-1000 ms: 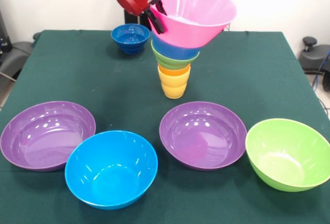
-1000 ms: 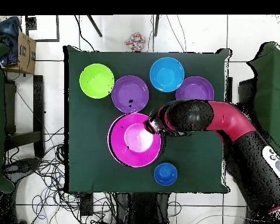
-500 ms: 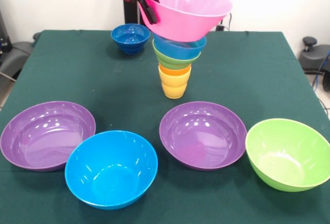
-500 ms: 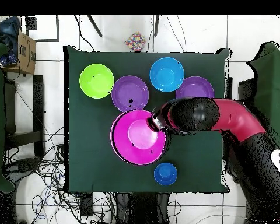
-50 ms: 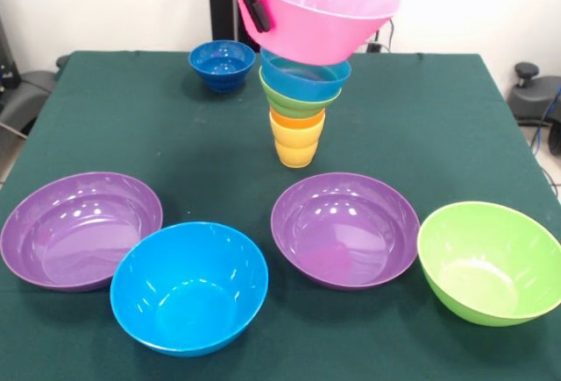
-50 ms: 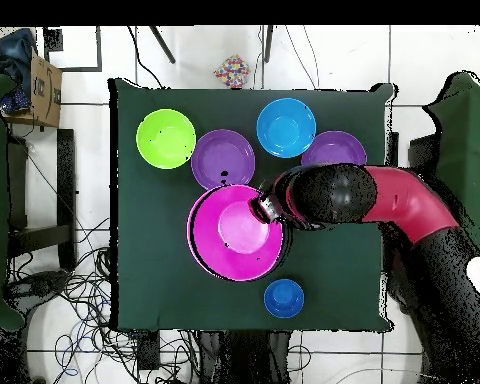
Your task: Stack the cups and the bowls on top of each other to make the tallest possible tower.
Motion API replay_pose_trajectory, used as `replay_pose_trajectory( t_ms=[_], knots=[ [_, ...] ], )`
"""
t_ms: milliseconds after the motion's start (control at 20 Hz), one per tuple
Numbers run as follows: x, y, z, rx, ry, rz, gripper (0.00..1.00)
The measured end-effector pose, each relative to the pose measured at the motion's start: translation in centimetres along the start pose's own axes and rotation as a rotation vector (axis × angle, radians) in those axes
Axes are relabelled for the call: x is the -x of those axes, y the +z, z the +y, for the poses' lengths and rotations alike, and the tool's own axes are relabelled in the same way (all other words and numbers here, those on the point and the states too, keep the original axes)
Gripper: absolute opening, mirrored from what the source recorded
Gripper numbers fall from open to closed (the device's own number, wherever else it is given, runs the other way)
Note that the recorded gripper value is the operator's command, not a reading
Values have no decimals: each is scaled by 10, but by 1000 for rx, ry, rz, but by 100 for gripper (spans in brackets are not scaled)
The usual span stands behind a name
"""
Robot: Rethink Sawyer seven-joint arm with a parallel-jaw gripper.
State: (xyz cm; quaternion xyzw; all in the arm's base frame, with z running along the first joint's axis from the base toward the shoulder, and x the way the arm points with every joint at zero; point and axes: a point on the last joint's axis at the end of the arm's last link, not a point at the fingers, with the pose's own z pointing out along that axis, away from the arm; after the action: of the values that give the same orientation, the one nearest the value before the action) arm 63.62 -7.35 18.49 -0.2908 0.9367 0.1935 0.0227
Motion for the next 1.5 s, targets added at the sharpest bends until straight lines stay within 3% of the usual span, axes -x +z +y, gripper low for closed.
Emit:
replay_pose_trajectory(
  t_ms=[800,1500],
  knots=[
    [18,32,17,63,-30,7,0],
    [20,47,10,91,-21,-5,0]
  ],
)
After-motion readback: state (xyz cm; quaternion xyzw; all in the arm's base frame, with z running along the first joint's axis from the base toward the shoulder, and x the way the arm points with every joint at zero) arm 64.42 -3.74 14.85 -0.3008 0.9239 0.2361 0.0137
